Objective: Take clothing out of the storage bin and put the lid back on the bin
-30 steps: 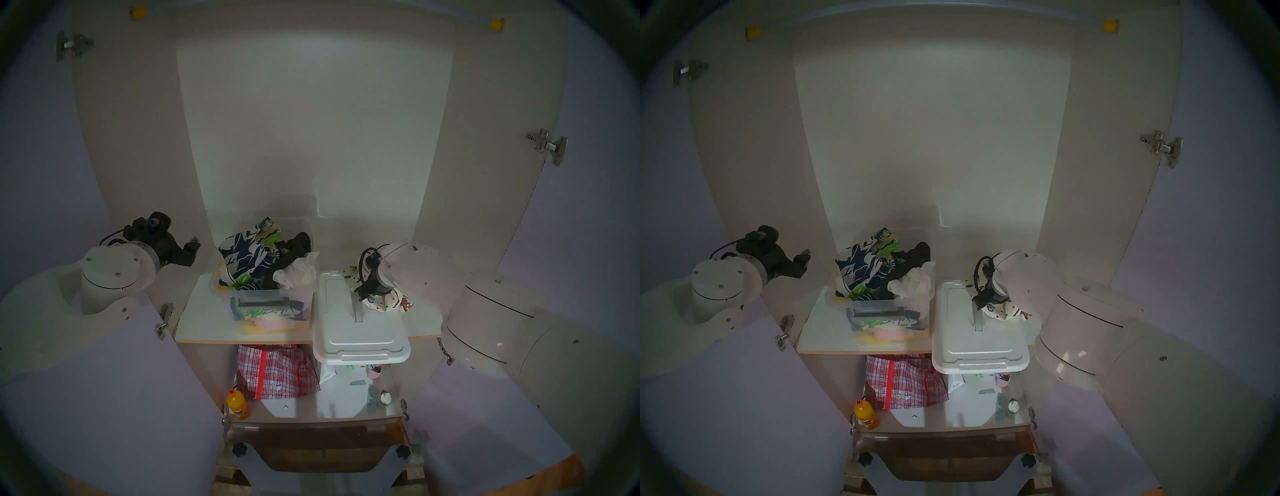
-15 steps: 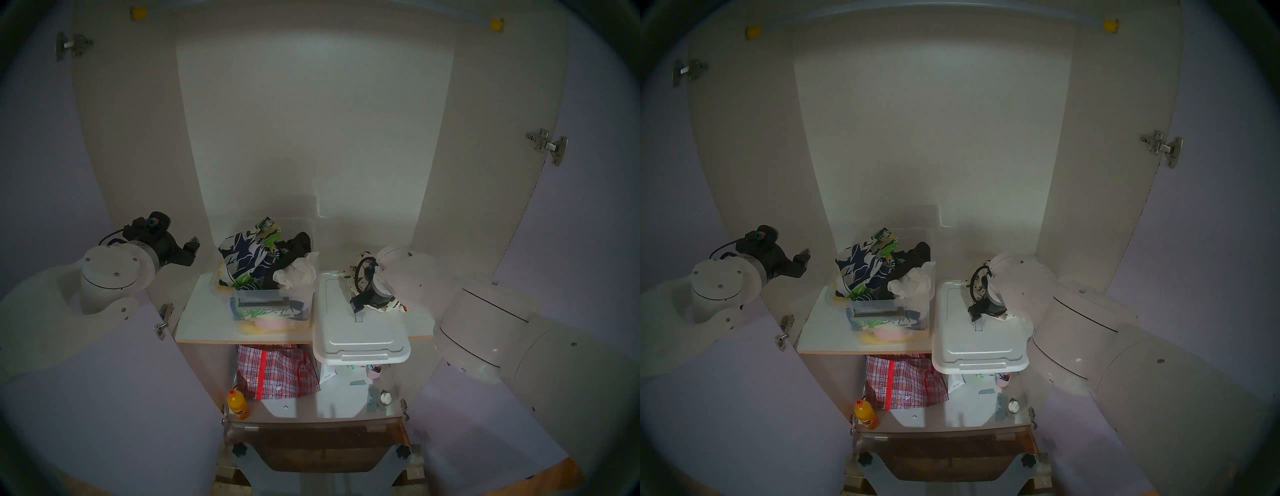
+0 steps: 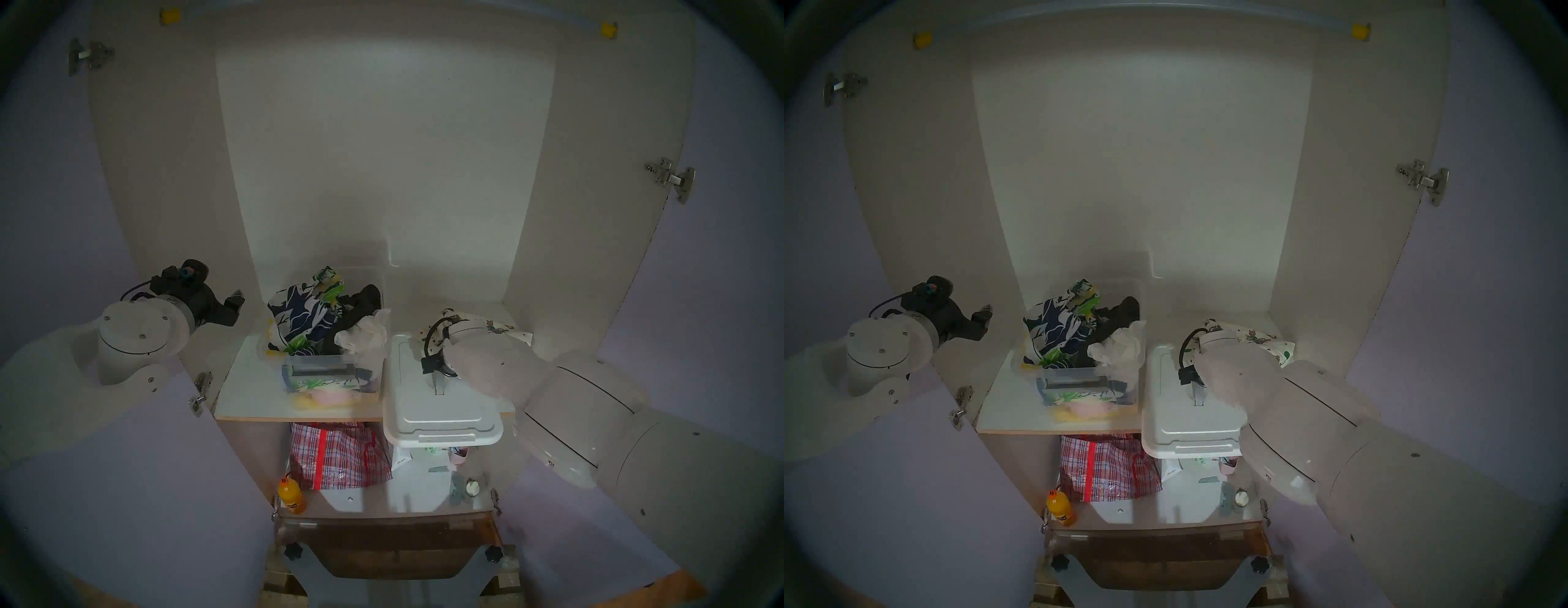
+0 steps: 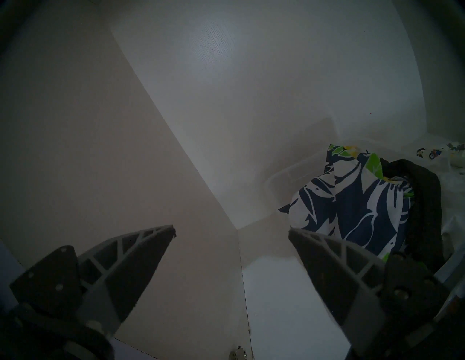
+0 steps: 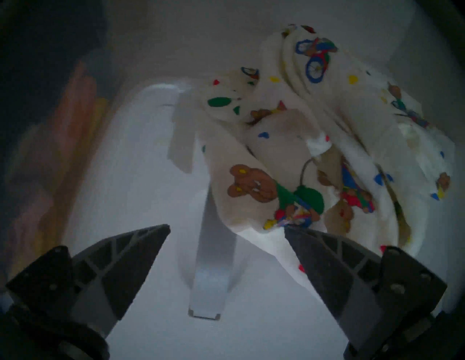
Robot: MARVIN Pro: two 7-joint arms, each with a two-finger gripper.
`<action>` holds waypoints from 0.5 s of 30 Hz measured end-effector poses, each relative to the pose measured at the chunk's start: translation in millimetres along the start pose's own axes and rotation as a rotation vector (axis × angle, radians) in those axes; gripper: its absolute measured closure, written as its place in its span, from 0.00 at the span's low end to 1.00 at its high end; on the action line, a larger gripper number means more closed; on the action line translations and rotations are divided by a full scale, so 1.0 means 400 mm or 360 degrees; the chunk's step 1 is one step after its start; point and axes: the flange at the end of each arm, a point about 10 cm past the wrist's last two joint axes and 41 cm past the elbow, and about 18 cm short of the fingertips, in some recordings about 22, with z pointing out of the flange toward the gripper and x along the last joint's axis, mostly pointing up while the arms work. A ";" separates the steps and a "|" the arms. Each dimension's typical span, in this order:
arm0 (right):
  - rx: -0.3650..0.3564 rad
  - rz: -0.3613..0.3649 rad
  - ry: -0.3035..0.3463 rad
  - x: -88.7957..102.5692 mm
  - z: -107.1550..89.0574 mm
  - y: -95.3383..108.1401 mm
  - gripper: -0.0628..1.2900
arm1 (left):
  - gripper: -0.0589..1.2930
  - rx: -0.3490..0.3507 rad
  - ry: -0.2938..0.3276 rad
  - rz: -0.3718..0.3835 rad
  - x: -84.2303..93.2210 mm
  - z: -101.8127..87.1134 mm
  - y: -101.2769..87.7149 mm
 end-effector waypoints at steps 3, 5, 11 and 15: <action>0.0037 0.0002 -0.0018 -0.006 0.001 -0.008 0.03 | 0.05 0.0000 0.0001 0.0000 0.000 0.000 0.000; 0.0050 -0.0001 -0.0027 -0.007 0.002 -0.011 0.03 | 0.05 0.0000 0.0001 -0.0001 0.000 0.000 0.000; 0.0110 -0.0026 -0.0073 -0.027 0.007 -0.026 0.03 | 0.05 -0.0001 0.0001 -0.0001 0.000 0.000 0.000; 0.0088 0.0052 0.0031 -0.025 0.015 -0.036 0.03 | 0.05 -0.0001 0.0001 -0.0001 0.000 0.000 0.000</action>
